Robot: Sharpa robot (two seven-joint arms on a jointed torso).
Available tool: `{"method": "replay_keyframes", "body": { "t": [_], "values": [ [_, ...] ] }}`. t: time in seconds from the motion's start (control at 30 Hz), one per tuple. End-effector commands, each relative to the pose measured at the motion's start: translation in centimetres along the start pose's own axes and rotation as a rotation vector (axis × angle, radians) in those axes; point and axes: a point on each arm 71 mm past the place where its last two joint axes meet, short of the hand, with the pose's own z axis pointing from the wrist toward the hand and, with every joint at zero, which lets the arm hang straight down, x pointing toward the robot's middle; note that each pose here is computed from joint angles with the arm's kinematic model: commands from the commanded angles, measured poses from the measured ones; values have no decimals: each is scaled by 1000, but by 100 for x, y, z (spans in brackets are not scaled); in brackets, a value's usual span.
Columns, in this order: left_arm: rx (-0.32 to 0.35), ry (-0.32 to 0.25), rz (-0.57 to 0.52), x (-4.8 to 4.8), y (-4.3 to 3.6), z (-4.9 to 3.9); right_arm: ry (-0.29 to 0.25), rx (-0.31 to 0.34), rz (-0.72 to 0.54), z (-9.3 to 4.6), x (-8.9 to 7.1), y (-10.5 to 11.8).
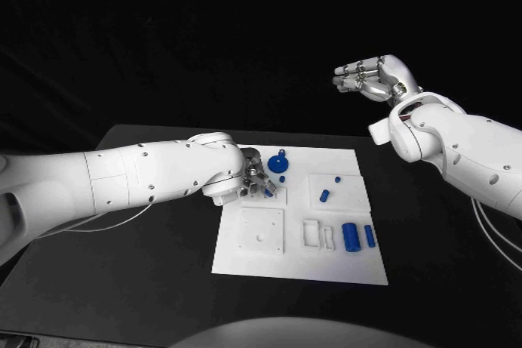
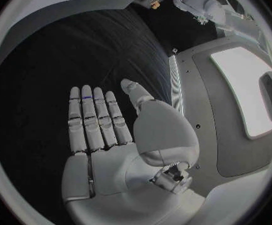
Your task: Assemble the parts on the task board
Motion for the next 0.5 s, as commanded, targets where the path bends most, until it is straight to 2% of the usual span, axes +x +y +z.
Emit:
{"method": "replay_keyframes", "body": {
  "t": [0.03, 0.5],
  "values": [
    [2, 2, 29, -2, -18, -2, 14, -3, 4, -1, 8, 1],
    [-3, 3, 56, -8, -15, 8, 13, -1, 3, -5, 2, -5]
  ]
}}
